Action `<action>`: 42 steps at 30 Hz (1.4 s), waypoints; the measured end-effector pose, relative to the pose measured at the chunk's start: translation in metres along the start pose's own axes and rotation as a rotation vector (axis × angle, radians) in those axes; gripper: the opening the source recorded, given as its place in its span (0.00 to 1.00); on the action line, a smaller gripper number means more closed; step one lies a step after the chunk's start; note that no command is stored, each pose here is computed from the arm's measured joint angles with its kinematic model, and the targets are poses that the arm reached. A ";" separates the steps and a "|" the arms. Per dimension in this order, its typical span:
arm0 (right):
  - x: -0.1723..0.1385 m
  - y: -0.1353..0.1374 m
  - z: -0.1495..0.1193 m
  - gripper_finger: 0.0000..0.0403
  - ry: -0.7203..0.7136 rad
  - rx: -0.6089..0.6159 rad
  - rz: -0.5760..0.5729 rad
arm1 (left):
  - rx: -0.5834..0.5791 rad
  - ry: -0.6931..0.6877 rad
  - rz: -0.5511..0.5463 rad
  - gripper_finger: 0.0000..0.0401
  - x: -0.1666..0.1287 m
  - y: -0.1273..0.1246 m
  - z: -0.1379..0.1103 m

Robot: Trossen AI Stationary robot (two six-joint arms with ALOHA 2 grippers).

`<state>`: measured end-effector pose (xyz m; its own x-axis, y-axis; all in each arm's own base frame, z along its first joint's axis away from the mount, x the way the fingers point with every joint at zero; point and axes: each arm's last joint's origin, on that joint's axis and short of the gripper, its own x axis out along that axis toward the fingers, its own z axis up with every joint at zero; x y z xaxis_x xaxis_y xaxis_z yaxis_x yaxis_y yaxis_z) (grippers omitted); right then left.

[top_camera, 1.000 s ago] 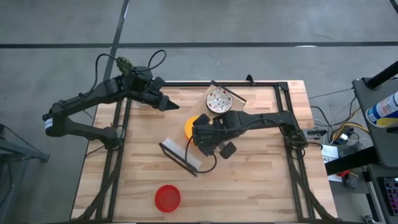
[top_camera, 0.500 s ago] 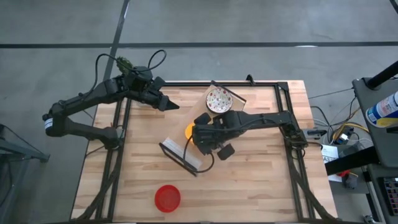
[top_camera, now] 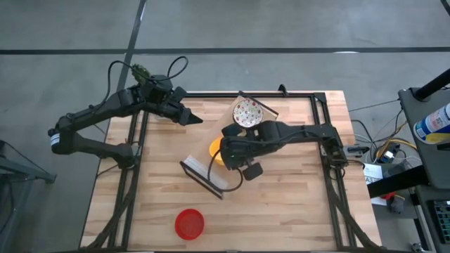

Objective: Pick & Place Mini bowls
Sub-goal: Stack the yellow bowl on the top of the orange bowl on the shelf, then stack the red bowl on the top of the yellow bowl on the shelf

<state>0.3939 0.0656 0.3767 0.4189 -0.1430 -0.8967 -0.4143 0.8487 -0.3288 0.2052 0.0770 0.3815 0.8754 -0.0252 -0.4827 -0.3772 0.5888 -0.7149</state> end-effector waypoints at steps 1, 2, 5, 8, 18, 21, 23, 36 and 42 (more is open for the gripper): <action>0.001 0.000 0.000 0.26 0.002 -0.001 0.001 | 0.000 0.000 0.000 0.51 0.000 0.000 0.000; 0.003 0.000 0.001 0.25 0.005 -0.002 0.002 | 0.000 0.000 0.001 0.51 0.000 0.000 0.000; 0.011 0.001 0.003 0.24 0.010 -0.017 0.004 | -0.001 0.000 0.000 0.51 0.000 0.000 0.000; 0.015 0.002 0.005 0.22 0.014 -0.023 0.006 | -0.001 0.000 0.000 0.51 0.000 0.000 0.000; 0.020 0.003 0.005 0.20 0.022 -0.024 0.015 | -0.003 0.001 0.000 0.51 0.000 0.000 0.000; 0.015 0.002 0.005 0.20 0.005 0.032 0.008 | -0.005 0.007 -0.005 0.51 0.000 0.000 0.000; 0.009 0.000 0.005 0.19 -0.010 0.073 0.003 | -0.007 0.027 -0.024 0.51 0.000 0.000 -0.001; -0.028 -0.006 -0.009 0.02 -0.080 0.254 -0.017 | 0.032 0.115 -0.155 0.51 -0.020 -0.029 -0.032; -0.047 -0.015 -0.019 0.02 -0.119 0.285 -0.038 | 0.105 0.201 -0.269 0.51 -0.034 -0.051 -0.059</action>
<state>0.3644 0.0501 0.4182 0.5281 -0.1313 -0.8390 -0.1602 0.9548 -0.2503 0.1769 0.0000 0.4047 0.8583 -0.3432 -0.3814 -0.0985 0.6193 -0.7789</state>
